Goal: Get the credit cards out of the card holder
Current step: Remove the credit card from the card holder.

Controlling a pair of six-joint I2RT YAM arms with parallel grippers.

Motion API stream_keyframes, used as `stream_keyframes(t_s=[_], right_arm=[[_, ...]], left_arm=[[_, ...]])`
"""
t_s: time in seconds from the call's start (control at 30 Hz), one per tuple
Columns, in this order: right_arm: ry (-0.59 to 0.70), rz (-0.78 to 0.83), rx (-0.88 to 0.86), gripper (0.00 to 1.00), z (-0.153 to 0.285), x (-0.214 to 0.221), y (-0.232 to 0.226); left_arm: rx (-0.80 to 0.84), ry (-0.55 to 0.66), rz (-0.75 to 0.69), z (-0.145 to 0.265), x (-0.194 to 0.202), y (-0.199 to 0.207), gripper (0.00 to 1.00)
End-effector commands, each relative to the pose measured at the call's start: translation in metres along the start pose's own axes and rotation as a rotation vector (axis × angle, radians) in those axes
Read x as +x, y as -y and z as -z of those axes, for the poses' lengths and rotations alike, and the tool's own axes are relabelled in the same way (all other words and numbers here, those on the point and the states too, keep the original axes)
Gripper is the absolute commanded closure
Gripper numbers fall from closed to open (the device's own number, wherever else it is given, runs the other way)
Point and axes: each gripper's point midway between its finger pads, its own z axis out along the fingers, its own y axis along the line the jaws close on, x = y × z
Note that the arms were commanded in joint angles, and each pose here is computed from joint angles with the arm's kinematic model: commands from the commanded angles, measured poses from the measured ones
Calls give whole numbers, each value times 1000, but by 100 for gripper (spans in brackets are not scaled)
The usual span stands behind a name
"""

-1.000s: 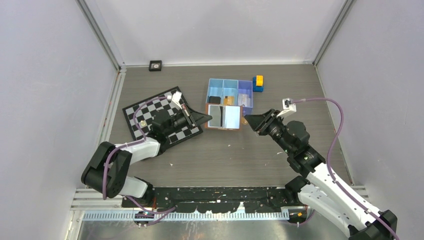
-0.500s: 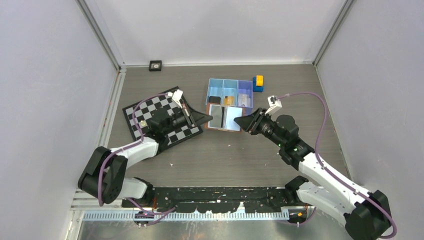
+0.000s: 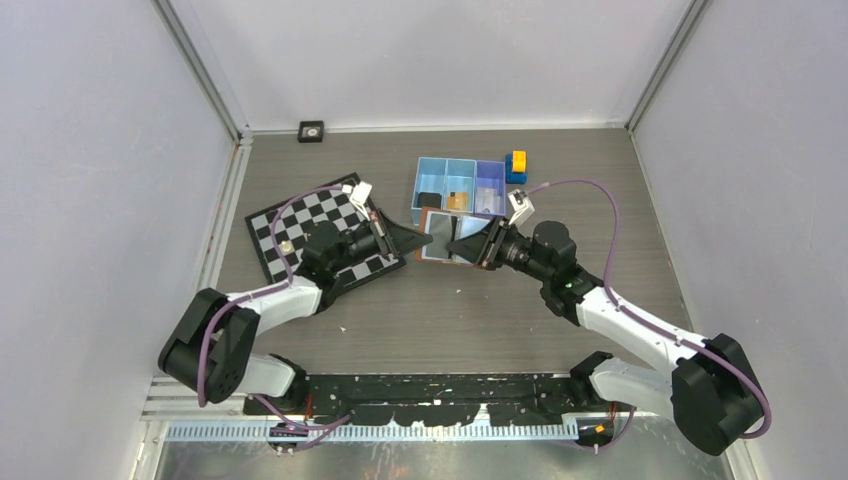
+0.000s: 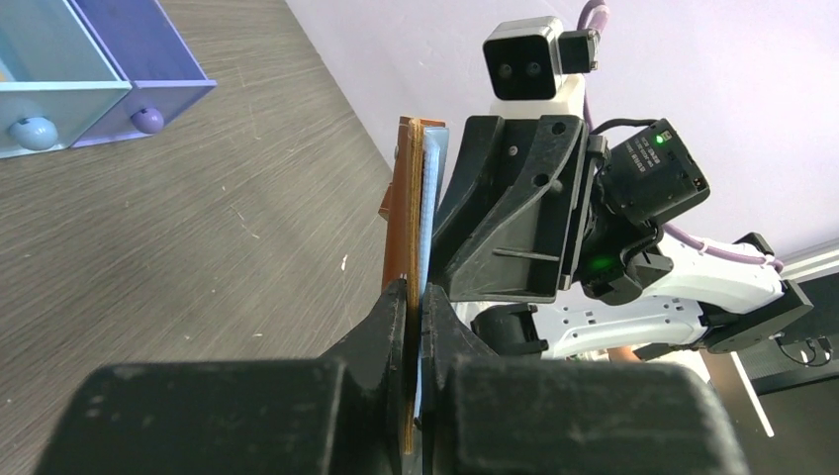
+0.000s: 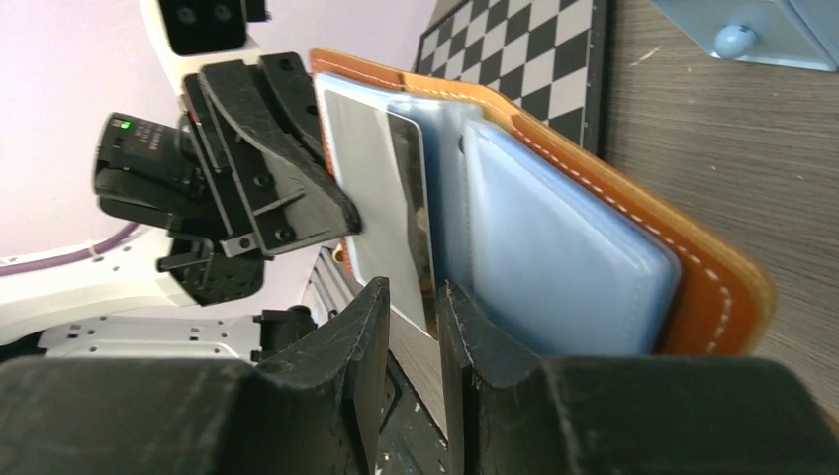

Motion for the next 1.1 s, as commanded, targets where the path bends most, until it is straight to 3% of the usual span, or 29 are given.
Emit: stream_keyframes(t_s=[0.0,0.33,0.73,0.97,1.07], right_arm=[[78,19,-122,69,7,-20,-30],[141,10,-96,70,17,-30,-25],[157,14,-239,72,25,-32,-48],[153,10,-245,82,24,-31,-47],[154,2,-220,93,23,-31,-43]], left_arm=[[104,12,-40,-3,-6,24,100],[174,-1,1,-8,-4,33,100],[199,-46,18,-17,8,39,100],[216,-68,45,-22,11,37,100],[220,-69,56,-23,11,35,100]])
